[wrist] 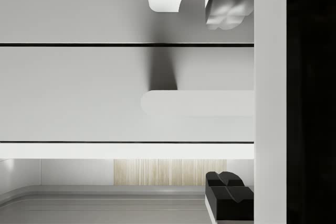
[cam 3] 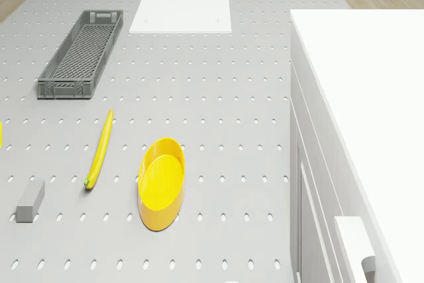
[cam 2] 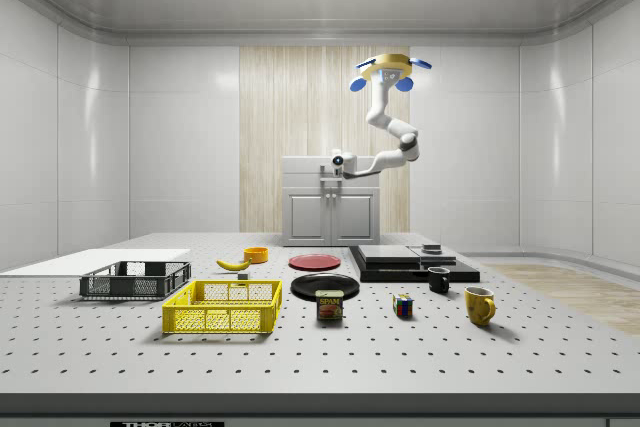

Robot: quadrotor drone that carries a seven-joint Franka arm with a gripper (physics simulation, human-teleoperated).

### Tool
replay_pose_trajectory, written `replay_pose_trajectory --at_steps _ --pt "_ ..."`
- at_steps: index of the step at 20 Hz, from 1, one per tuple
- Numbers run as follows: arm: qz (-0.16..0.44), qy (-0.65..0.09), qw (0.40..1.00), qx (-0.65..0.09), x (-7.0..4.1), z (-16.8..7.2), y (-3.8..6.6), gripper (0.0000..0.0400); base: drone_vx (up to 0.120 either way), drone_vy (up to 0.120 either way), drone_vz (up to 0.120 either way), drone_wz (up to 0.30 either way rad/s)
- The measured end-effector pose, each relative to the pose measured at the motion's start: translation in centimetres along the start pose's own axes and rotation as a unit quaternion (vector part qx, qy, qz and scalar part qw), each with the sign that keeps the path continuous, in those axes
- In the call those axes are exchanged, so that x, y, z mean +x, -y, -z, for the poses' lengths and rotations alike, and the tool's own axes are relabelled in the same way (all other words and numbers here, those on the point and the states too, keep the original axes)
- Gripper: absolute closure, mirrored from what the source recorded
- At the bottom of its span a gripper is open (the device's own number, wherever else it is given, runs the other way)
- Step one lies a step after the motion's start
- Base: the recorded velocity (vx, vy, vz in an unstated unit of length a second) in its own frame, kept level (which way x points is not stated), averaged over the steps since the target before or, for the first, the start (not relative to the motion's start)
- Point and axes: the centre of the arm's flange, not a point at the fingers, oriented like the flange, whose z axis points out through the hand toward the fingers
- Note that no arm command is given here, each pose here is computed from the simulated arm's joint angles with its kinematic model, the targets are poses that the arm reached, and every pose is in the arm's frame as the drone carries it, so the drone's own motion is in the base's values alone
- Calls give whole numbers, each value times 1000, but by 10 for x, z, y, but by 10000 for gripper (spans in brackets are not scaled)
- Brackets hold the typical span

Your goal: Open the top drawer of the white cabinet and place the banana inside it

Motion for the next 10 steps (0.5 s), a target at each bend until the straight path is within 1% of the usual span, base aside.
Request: replay_pose_trajectory --at_steps 7,10 --pt "0 0 1000 0 -1 -14 1 0 0 0 0 0" --pt "0 0 1000 0 3 -18 5 0 0 0 0 0"
